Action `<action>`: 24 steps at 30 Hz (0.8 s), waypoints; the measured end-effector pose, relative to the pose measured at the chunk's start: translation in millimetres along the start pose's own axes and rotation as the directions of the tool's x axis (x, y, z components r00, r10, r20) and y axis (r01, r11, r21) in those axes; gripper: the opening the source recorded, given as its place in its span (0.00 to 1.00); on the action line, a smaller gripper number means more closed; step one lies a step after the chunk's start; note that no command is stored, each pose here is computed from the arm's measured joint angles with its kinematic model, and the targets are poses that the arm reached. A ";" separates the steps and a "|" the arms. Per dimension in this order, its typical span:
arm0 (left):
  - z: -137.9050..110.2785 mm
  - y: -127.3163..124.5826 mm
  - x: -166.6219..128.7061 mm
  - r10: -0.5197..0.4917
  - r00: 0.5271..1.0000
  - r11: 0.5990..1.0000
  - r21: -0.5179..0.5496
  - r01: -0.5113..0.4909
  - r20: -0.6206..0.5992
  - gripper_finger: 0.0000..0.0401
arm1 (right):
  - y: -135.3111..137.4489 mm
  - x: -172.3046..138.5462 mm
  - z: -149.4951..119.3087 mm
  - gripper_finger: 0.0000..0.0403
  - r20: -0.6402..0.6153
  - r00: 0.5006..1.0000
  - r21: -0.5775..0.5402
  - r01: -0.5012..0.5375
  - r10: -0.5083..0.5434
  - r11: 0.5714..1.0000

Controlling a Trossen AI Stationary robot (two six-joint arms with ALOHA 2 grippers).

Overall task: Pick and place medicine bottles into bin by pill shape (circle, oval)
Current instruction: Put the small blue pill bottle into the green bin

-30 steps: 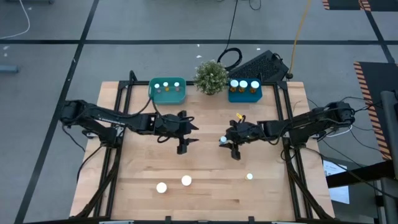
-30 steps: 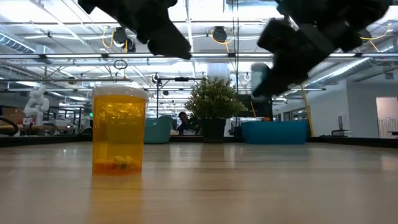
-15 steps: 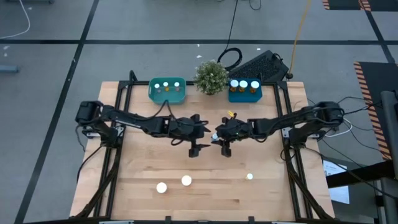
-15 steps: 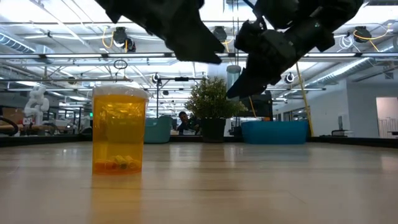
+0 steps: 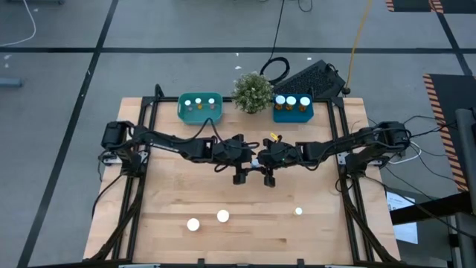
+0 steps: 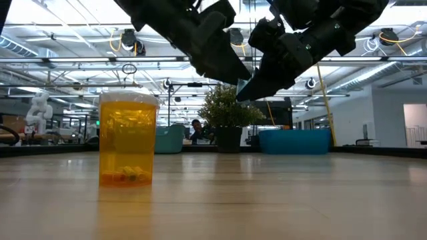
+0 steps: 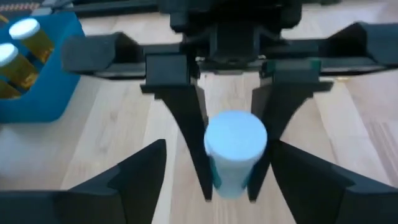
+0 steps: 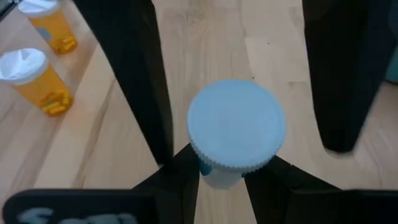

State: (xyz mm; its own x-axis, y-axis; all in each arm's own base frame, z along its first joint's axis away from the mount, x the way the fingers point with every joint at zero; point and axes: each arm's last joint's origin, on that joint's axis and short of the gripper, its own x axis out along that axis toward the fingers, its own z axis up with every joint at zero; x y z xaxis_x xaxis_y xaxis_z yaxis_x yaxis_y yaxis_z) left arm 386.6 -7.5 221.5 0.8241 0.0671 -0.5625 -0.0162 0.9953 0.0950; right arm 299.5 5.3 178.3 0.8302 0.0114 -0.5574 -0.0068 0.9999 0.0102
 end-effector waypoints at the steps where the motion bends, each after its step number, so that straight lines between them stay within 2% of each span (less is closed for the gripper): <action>1: 0.4 -0.1 1.2 -0.001 1.000 1.000 0.007 0.001 0.010 0.69 | 0.0 0.0 -0.1 0.26 -0.001 1.000 -0.001 0.000 0.000 1.000; 5: 5.1 -2.7 0.6 -0.004 0.998 1.000 0.030 0.002 0.057 0.62 | -1.2 0.0 0.2 0.26 0.002 1.000 0.005 0.003 -0.003 1.000; 17: 3.5 -3.1 0.9 -0.006 0.999 0.999 0.047 0.004 0.041 0.35 | -1.7 0.0 0.2 0.26 0.002 1.000 0.013 0.004 -0.004 1.000; 24: 2.5 -3.1 0.9 -0.006 0.999 0.998 0.057 0.004 0.031 0.30 | -1.7 0.0 0.2 0.27 0.002 1.000 -0.012 0.025 -0.025 1.000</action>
State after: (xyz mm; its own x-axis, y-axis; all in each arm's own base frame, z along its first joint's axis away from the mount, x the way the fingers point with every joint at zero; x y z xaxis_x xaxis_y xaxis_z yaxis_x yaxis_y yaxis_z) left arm 388.8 -10.7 222.8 0.8414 0.0588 -0.5372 0.0196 0.9901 0.1391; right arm 299.6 3.6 178.4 0.8310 -0.0137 -0.5560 0.0071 0.9999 -0.0140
